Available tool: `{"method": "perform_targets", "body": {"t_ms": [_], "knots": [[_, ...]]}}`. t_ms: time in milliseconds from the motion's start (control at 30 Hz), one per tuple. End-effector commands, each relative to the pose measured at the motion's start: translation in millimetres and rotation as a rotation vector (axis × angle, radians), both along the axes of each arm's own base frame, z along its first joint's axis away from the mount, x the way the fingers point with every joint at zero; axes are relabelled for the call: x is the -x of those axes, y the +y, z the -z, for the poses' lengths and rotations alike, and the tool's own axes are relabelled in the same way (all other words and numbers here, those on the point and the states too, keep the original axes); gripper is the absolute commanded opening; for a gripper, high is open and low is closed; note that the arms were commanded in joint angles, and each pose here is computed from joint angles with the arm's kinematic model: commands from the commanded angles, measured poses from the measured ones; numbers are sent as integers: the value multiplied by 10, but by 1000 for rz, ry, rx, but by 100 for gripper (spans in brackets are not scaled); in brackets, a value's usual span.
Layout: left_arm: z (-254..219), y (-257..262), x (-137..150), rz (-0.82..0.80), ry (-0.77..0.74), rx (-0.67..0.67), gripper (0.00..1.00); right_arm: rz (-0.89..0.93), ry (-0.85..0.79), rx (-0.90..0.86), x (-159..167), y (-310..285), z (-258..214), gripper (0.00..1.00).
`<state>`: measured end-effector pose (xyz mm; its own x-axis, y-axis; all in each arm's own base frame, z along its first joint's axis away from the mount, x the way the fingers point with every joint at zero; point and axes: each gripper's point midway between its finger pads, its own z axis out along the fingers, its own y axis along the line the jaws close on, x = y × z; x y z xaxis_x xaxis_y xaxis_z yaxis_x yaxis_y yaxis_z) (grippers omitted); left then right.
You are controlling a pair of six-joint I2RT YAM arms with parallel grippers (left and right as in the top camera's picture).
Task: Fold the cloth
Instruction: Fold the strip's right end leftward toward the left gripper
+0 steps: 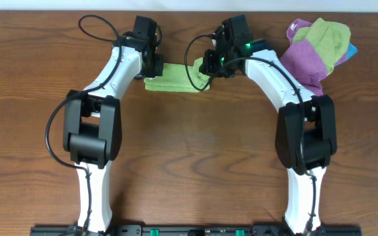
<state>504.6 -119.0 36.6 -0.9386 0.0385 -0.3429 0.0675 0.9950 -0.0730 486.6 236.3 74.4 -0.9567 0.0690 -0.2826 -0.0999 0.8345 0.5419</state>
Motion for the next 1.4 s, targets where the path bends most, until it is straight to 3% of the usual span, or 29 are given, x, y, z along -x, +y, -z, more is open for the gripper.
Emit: {"method": "perform_targets", "body": {"t_ms": [0,267,667,1367], "knots": [[-386,-1,-66,-3,-74,27,6,9,-7,-9,-33,63,-57,2],[-750,405,-148,-85,-142,38,6,2,-45,-26,-114,120,-237,2],[-755,1296,-112,-268,-107,77,6,-19,-119,4,-140,350,-302,2],[-759,1415,-124,-273,-116,68,6,-80,-131,-73,-77,975,-1,1]]}}
